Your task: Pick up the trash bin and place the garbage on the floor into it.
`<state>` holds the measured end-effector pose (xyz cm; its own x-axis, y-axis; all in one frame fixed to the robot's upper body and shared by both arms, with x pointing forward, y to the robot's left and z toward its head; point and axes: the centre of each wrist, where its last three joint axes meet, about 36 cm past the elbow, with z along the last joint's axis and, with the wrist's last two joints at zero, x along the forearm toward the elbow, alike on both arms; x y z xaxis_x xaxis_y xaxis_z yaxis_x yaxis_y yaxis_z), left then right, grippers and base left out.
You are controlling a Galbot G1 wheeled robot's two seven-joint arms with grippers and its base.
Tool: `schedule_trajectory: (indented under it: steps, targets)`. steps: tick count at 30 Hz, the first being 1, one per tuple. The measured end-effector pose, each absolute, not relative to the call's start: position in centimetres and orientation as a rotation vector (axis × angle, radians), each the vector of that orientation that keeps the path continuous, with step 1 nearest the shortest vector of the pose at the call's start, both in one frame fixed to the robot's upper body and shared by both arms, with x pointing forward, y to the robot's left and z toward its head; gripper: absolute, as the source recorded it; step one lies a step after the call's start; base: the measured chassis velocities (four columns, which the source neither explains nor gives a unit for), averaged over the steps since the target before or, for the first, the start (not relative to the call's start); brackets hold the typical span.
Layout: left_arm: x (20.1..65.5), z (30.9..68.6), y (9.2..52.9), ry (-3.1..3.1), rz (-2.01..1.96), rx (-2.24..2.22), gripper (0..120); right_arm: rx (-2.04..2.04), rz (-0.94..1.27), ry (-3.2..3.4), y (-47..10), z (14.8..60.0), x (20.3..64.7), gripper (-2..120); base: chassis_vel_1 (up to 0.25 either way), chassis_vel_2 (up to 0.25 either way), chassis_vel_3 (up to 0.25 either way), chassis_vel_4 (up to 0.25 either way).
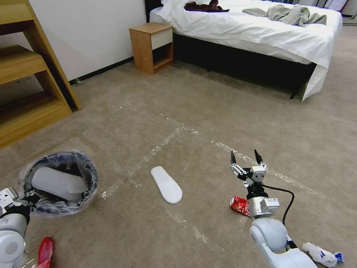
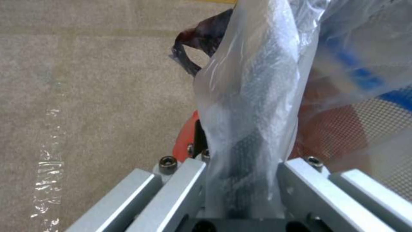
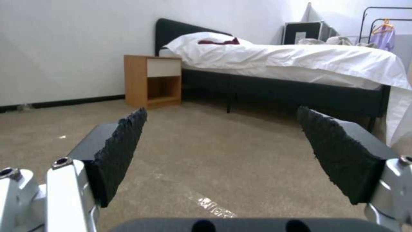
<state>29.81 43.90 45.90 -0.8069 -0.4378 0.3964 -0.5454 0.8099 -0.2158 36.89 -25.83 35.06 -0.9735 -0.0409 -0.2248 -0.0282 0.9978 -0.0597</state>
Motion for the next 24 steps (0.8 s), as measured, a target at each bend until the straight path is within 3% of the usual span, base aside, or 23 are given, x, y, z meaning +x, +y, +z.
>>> schedule_trajectory:
  steps: [24]
  targets:
    - [30.08, 45.57, 44.05, -2.662, 0.465, 0.753, 0, -0.060, -0.064, 2.916, -25.45, 35.12, 37.53, 92, 0.000, 0.000, 0.000, 0.000]
